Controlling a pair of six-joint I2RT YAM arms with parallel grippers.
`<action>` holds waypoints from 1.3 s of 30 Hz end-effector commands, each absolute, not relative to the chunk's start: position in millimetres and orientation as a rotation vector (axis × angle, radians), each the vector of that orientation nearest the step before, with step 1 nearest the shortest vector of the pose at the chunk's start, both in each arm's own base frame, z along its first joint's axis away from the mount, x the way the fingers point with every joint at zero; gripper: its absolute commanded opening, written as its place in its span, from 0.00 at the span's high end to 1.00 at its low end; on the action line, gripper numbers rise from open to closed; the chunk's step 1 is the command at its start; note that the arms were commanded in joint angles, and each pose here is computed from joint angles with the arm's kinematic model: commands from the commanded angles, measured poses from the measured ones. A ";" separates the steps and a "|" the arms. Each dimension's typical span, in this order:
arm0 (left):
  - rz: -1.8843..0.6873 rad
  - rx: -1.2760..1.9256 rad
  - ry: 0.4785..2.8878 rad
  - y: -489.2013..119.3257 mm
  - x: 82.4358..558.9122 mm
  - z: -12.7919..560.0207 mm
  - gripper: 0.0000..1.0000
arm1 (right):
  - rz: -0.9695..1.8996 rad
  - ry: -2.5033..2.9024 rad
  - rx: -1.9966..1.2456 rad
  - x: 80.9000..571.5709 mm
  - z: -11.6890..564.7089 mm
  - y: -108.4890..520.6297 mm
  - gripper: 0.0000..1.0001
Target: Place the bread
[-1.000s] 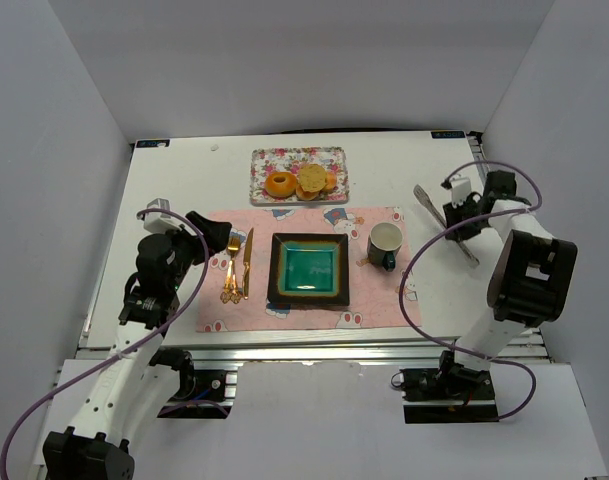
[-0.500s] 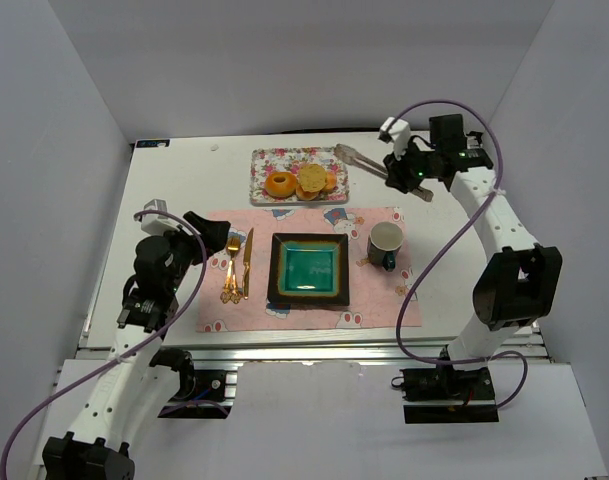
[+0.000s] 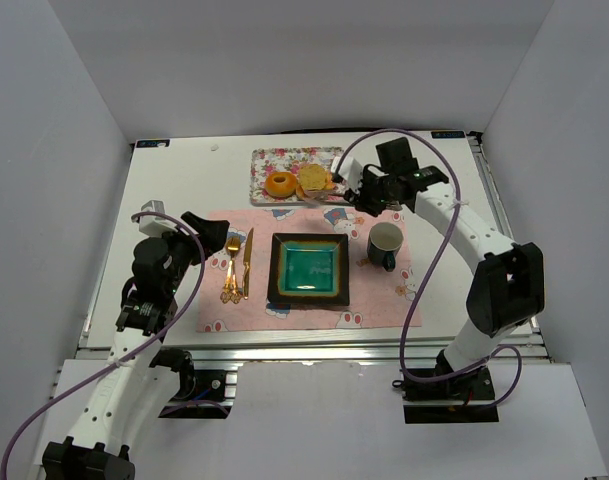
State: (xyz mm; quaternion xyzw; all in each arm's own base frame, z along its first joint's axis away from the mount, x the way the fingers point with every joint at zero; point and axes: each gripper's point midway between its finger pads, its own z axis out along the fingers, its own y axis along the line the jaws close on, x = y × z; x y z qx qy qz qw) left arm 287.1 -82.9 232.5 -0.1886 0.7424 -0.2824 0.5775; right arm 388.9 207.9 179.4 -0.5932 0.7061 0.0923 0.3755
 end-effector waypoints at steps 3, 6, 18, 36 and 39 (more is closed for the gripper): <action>-0.662 -0.449 1.722 -81.4 285.6 237.4 0.02 | 0.061 1.636 -1.544 399.9 206.2 216.9 0.60; -0.664 -0.451 1.722 -81.3 285.0 237.5 0.02 | 0.015 1.607 -1.540 403.2 207.7 219.9 0.60; -0.666 -0.451 1.717 -81.4 285.4 238.3 0.02 | -0.054 1.531 -1.563 408.0 210.1 226.5 0.58; -0.659 -0.457 1.718 -79.8 283.6 239.3 0.02 | -0.100 1.542 -1.602 421.8 185.9 227.8 0.56; -0.656 -0.457 1.719 -79.4 283.1 238.6 0.02 | -0.102 1.544 -1.606 421.9 183.1 227.4 0.56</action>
